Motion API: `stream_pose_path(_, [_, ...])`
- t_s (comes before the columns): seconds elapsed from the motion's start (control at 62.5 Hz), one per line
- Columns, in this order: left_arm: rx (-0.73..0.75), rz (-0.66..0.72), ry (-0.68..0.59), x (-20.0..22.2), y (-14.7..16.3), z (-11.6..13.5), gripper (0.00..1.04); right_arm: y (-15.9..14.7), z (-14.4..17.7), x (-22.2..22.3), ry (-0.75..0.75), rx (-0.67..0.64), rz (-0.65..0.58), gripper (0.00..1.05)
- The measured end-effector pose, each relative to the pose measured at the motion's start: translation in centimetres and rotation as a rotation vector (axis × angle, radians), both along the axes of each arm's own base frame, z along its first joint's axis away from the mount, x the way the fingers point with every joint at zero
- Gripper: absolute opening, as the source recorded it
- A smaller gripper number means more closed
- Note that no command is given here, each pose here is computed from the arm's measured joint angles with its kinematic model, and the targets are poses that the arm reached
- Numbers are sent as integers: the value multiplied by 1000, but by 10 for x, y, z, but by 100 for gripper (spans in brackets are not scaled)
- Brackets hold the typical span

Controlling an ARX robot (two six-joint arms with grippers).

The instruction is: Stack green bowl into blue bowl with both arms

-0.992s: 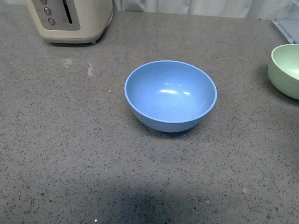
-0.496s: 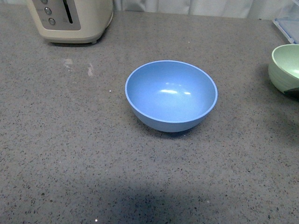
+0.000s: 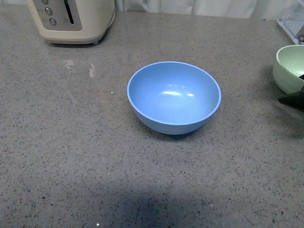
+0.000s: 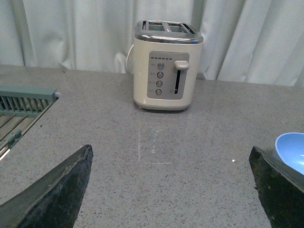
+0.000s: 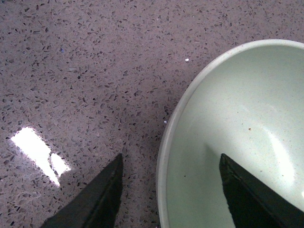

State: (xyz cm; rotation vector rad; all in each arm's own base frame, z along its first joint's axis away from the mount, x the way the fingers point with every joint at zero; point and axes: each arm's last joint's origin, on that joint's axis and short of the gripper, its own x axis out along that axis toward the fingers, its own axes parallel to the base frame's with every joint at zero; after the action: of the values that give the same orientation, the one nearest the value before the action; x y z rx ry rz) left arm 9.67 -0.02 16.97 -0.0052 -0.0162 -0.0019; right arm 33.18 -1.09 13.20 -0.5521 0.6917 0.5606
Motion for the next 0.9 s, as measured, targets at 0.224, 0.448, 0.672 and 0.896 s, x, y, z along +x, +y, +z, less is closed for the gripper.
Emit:
stream_pose_path(0.224, [0, 0, 0, 0, 0, 0, 98, 0, 1, 1, -7, -7, 4, 25])
stream_pose_path(0.448, [0, 0, 0, 0, 0, 0, 98, 0, 5, 1, -24, -14, 17, 2])
stream_pose_path(0.672, [0, 0, 0, 0, 0, 0, 98, 21, 34, -7, -47, 56, 91, 2])
stream_pose_path(0.896, [0, 0, 0, 0, 0, 0, 98, 102, 93, -31, -131, 219, 299, 2])
